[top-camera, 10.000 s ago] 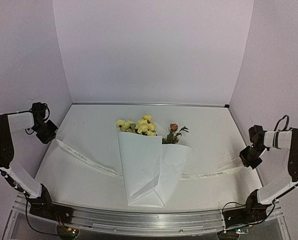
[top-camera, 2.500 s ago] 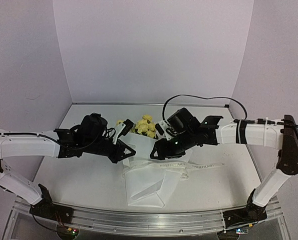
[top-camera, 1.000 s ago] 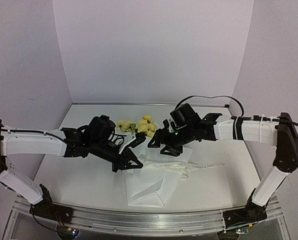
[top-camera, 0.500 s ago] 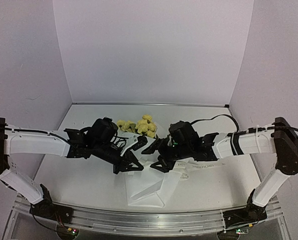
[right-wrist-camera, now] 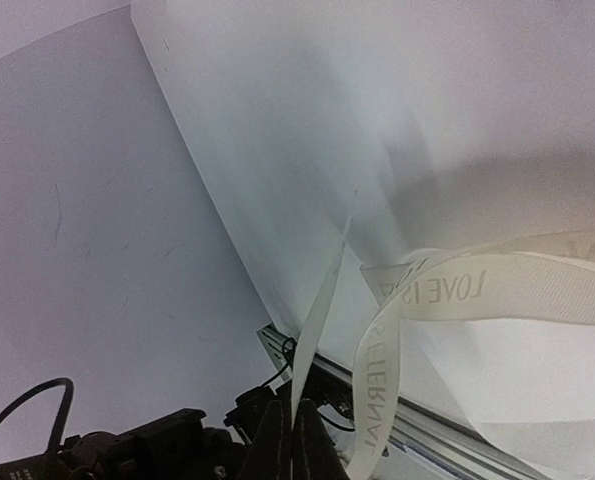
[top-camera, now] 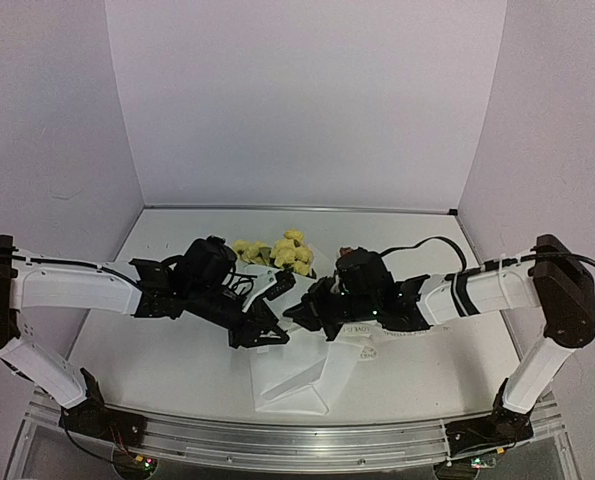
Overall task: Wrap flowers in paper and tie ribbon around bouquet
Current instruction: Cross the ribbon over the folded bouquet.
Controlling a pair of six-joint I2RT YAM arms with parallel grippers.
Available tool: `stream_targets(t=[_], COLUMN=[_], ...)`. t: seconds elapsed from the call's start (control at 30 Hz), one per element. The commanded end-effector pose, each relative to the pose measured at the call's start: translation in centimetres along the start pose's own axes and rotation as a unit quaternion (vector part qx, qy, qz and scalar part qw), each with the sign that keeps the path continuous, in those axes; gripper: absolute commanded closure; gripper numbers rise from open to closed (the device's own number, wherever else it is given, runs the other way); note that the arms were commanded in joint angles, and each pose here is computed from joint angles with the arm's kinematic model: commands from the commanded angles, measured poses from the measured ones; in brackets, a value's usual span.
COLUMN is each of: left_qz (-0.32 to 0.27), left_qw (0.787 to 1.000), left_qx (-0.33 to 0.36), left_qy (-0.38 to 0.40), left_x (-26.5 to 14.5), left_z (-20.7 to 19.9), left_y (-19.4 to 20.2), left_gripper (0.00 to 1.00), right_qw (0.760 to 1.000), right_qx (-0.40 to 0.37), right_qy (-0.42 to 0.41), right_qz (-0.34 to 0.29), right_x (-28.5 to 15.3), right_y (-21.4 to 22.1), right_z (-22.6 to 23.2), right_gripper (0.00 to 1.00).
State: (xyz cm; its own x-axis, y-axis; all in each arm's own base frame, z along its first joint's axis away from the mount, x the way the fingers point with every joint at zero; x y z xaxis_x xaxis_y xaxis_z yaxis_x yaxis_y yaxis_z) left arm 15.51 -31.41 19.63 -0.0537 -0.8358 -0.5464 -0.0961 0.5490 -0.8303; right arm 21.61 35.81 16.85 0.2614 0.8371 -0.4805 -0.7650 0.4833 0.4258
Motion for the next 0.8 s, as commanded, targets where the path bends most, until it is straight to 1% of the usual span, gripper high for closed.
stream_targets(t=[0.0, 0.03, 0.07, 0.13, 0.2, 0.23, 0.27, 0.3, 0.37, 0.43, 0.47, 0.53, 0.6, 0.7, 0.77], left_qz=[-0.056, -0.067, -0.080, -0.089, -0.106, -0.110, -0.115, -0.116, -0.097, -0.064, -0.048, -0.024, -0.014, -0.005, 0.008], left_qw=[0.997, 0.996, 0.994, 0.991, 0.987, 0.982, 0.977, 0.972, 0.964, 0.957, 0.955, 0.952, 0.950, 0.948, 0.947], left_qx=[-0.029, -0.035, -0.042, -0.063, -0.091, -0.110, -0.132, -0.150, -0.187, -0.221, -0.235, -0.259, -0.275, -0.283, -0.287], left_qy=[-0.040, -0.046, -0.054, -0.071, -0.084, -0.105, -0.123, -0.139, -0.161, -0.179, -0.175, -0.159, -0.148, -0.147, -0.146], left_x=[-1.3, -1.7, -2.1, -2.7, -3.7, -4.2, -4.8, -5.3, -5.5, -5.1, -4.7, -3.8, -3.3, -2.7, -2.2], left_z=[0.0, 0.0, 0.0, 0.4, 0.9, 1.4, 2.0, 2.6, 3.7, 4.7, 4.9, 4.9, 5.0, 5.3, 5.6], left_y=[-1.7, -1.8, -2.2, -2.1, -1.7, -1.4, -0.9, -0.3, 1.2, 2.7, 3.4, 4.5, 5.0, 5.4, 5.5], left_gripper=[0.70, 0.67, 0.61, 0.52, 0.46, 0.44, 0.43, 0.45, 0.49, 0.51, 0.51, 0.49, 0.44, 0.40, 0.38], right_qw=[0.997, 0.995, 0.991, 0.980, 0.961, 0.951, 0.938, 0.928, 0.902, 0.887, 0.880, 0.866, 0.854, 0.851, 0.848], right_qx=[-0.074, -0.092, -0.126, -0.182, -0.253, -0.285, -0.321, -0.348, -0.410, -0.439, -0.453, -0.477, -0.493, -0.488, -0.487], right_qy=[-0.005, 0.001, 0.004, 0.051, 0.077, 0.088, 0.103, 0.114, 0.131, 0.143, 0.143, 0.141, 0.139, 0.143, 0.148], right_qz=[-0.030, -0.035, -0.042, -0.065, -0.081, -0.082, -0.074, -0.060, -0.033, 0.000, 0.019, 0.056, 0.089, 0.130, 0.147], right_x=[-2.0, -2.4, -2.9, -4.1, -5.4, -6.2, -6.9, -7.3, -7.9, -7.9, -7.9, -7.7, -7.6, -6.8, -6.2], right_y=[-0.7, -0.8, -0.8, -0.8, -0.8, -0.7, -0.6, -0.5, 0.2, 0.8, 1.1, 2.0, 2.7, 3.1, 3.4], right_z=[0.8, 1.1, 1.5, 1.8, 2.6, 2.9, 3.3, 3.6, 4.6, 4.6, 4.6, 4.4, 3.9, 2.9, 2.4], right_gripper=[1.00, 1.00, 1.00, 1.00, 1.00, 1.00, 1.00, 1.00, 1.00, 1.00, 1.00, 1.00, 1.00, 1.00, 1.00])
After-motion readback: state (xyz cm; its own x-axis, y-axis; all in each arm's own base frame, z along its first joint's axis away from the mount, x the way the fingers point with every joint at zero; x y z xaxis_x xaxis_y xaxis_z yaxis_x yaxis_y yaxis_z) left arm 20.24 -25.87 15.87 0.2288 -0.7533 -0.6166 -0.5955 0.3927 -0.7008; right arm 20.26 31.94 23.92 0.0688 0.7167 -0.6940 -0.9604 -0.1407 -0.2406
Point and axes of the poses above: each gripper's point midway between its finger pads, its own x axis out along the fingers, its own z axis along the line the jaws close on, y = z × x, the point moved 8 cm from there along -x, back along the fingers, and after that the axes turned 13 degrees about x, right-handed, at the moved point
